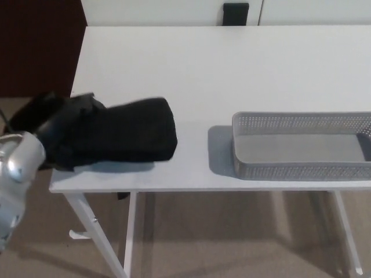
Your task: The robot walk towards a table in front and pick up a black pencil case on the left hand side and put the pencil case into a small container on the right hand side
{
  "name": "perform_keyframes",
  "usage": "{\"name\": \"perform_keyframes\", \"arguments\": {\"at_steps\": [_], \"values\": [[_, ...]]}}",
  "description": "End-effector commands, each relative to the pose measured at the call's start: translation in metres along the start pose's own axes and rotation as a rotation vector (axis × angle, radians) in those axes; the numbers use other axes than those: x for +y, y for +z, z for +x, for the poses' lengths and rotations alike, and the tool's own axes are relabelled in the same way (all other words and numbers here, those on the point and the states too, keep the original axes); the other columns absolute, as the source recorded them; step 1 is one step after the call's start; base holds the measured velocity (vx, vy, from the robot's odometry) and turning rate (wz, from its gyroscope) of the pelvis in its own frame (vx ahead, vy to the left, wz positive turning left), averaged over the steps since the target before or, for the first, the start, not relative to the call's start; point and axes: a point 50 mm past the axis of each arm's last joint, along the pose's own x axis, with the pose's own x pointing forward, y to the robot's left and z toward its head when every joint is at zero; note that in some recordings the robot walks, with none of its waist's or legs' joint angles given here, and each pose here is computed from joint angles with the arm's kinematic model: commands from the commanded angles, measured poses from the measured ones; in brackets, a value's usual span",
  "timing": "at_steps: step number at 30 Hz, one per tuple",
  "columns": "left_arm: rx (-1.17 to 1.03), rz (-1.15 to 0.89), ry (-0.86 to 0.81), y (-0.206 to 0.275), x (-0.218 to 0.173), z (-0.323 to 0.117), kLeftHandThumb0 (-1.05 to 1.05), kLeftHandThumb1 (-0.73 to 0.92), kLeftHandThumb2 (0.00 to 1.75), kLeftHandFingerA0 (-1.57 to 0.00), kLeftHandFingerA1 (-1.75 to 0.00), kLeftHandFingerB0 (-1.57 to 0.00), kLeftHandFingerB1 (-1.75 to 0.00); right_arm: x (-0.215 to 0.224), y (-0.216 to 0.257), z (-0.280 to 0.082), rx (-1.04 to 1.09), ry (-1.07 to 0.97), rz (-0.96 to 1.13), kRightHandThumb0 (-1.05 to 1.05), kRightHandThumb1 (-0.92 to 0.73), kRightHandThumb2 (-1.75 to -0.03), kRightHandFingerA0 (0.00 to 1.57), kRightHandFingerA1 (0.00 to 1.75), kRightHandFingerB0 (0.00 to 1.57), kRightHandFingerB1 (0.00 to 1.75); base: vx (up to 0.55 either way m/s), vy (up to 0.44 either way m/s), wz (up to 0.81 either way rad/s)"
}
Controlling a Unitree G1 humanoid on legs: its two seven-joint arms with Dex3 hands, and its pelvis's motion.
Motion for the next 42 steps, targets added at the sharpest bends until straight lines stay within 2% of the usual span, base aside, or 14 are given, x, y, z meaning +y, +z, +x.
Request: {"name": "perform_keyframes", "arguments": {"at_steps": [1,2,3,4,12,14,21,22,24,25,29,32,39,42], "values": [[-0.100,-0.172,0.017,0.016,0.017,-0.005,-0.18,0.82,0.63,-0.69,-1.62,-0.75,-0.92,-0.007,-0.004,-0.004,0.020,0.005,-0.032,-0.27,-0.58,-0.57,0.50,0.53,0.42,0.45,0.00,0.000,0.00],[-0.145,-0.185,0.028,0.029,0.021,-0.006,-0.19,0.83,0.65,-0.71,-1.63,-0.75,-0.90,-0.006,-0.005,-0.004,0.021,0.006,-0.029,-0.25,-0.57,-0.57,0.50,0.53,0.41,0.45,0.00,0.000,0.00],[-0.178,-0.196,0.034,0.038,0.023,-0.007,-0.16,0.82,0.62,-0.69,-1.64,-0.72,-0.93,-0.006,-0.005,-0.004,0.022,0.008,-0.031,-0.24,-0.40,-0.80,0.46,0.62,0.32,0.54,0.00,0.000,0.00],[-0.218,-0.211,0.037,0.048,0.025,-0.009,-0.15,0.83,0.61,-0.68,-1.65,-0.74,-0.98,-0.006,-0.004,-0.005,0.021,0.008,-0.038,-0.25,-0.58,-0.57,0.50,0.53,0.41,0.45,0.00,0.000,0.00],[-0.464,-0.224,0.057,0.140,0.035,-0.010,-0.18,0.78,0.63,-0.77,-1.38,-0.77,-0.79,-0.006,-0.002,-0.004,0.015,0.013,-0.065,-0.25,-0.58,-0.57,0.49,0.54,0.42,0.45,0.00,0.000,0.00],[-0.481,-0.204,0.054,0.151,0.034,-0.009,-0.19,0.77,0.66,-0.77,-1.44,-0.78,-0.75,-0.005,-0.002,-0.004,0.019,0.016,-0.071,-0.26,-0.58,-0.57,0.49,0.53,0.41,0.44,0.00,0.000,0.00],[-0.543,-0.205,-0.010,0.215,0.014,0.001,-0.35,0.81,0.68,-0.72,-1.63,-0.68,-1.21,-0.001,-0.002,-0.005,0.020,0.025,-0.104,-0.26,-0.58,-0.57,0.57,0.55,0.43,0.44,0.00,0.000,0.00],[-0.540,-0.199,-0.021,0.221,0.012,0.002,-0.32,0.81,0.63,-0.80,-1.08,-0.64,-0.50,-0.001,-0.002,-0.005,0.019,0.024,-0.104,-0.24,-0.59,-0.57,0.57,0.55,0.44,0.45,0.00,0.000,0.00],[-0.541,-0.218,-0.044,0.235,0.005,0.004,-0.27,0.79,0.65,-0.82,-1.26,-0.75,-0.65,0.000,-0.001,-0.005,0.017,0.021,-0.096,-0.24,-0.59,-0.57,0.57,0.56,0.44,0.45,0.00,0.000,0.00],[-0.536,-0.233,-0.071,0.241,-0.003,0.007,-0.26,0.76,0.73,-0.84,-1.14,-0.79,-0.68,0.000,-0.002,-0.005,0.016,0.023,-0.096,-0.25,-0.58,-0.57,0.58,0.56,0.44,0.45,0.00,0.000,0.00],[-0.511,-0.316,-0.148,0.256,-0.024,0.011,-0.25,0.71,0.85,-0.85,-1.45,-0.81,-0.97,0.003,-0.006,-0.006,0.026,0.036,-0.072,-0.26,-0.58,-0.57,0.55,0.56,0.43,0.45,0.00,0.000,0.00],[-0.525,-0.338,-0.170,0.265,-0.037,0.014,-0.26,0.67,0.87,-0.79,-1.49,-0.78,-1.18,0.004,-0.004,-0.005,0.024,0.046,-0.101,-0.26,-0.58,-0.57,0.55,0.56,0.43,0.45,0.00,0.000,0.00],[-0.446,-0.436,-0.240,0.271,-0.060,0.025,-0.24,0.68,0.85,-0.82,-1.32,-0.76,-0.84,0.008,-0.002,-0.004,0.015,0.042,-0.100,-0.26,-0.58,-0.57,0.55,0.56,0.44,0.45,0.00,0.000,0.00],[-0.436,-0.426,-0.244,0.269,-0.067,0.028,-0.25,0.69,0.85,-0.83,-1.32,-0.78,-0.84,0.010,0.000,-0.003,0.018,0.050,-0.108,-0.25,-0.58,-0.57,0.56,0.56,0.44,0.45,0.00,0.000,0.00]]}}
